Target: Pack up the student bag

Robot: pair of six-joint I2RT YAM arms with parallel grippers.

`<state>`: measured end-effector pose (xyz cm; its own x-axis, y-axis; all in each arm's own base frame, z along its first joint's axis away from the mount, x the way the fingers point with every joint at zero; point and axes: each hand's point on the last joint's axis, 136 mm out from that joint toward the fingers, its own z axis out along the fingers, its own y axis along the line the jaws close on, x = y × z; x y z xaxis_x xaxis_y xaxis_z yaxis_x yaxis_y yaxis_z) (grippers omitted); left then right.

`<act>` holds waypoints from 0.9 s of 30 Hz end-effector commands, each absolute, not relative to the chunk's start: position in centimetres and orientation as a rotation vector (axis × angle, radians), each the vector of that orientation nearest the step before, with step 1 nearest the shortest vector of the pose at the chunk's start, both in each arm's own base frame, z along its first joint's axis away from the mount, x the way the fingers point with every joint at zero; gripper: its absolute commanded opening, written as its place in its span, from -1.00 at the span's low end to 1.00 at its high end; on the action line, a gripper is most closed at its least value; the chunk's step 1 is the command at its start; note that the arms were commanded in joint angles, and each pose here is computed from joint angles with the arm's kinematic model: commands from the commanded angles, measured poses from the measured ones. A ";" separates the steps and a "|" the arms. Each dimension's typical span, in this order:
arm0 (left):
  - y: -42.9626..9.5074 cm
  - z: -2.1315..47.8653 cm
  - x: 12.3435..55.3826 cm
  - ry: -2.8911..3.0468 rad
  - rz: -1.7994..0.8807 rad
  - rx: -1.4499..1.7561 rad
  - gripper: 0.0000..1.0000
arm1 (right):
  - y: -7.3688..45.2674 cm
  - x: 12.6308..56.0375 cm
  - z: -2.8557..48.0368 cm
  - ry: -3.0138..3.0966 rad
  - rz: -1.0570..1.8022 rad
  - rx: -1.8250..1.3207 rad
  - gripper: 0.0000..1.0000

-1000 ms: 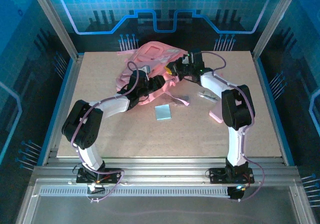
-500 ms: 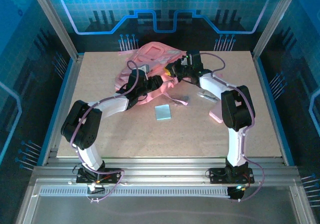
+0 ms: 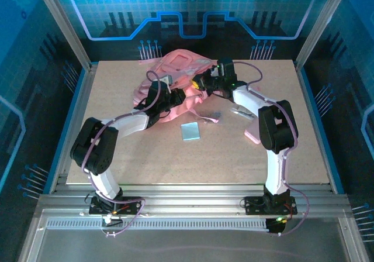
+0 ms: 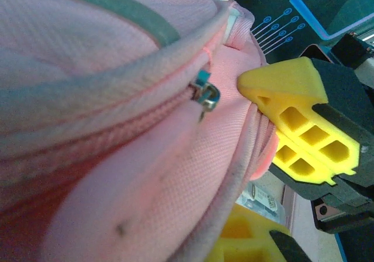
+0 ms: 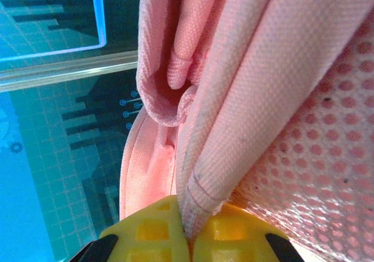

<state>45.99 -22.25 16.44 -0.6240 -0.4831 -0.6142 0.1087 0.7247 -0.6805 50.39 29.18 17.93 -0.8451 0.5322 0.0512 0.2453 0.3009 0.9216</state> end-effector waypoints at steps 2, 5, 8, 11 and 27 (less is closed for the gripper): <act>-17.5 20.7 45.4 1.999 -0.784 -0.289 -1.00 | 28.6 50.4 21.7 2.264 1.565 0.569 -1.00; -15.6 20.0 43.7 2.074 -0.743 -0.305 -1.00 | 27.9 50.8 21.6 2.273 1.534 0.553 -1.00; -14.3 19.2 42.2 2.133 -0.723 -0.311 -1.00 | 27.3 51.2 21.3 2.278 1.510 0.554 -1.00; -13.3 18.3 41.1 2.186 -0.678 -0.299 -1.00 | 26.8 51.5 21.2 2.279 1.492 0.554 -1.00; -15.5 18.1 35.8 2.470 -0.770 -0.022 -1.00 | 25.3 56.1 20.3 2.354 1.336 0.418 -0.82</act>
<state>38.20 -14.30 17.85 -0.7956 -0.2430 -0.5549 0.1118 0.8413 -0.5288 52.56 28.11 17.85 -0.9236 0.3819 -0.0336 0.1554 0.4531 0.8778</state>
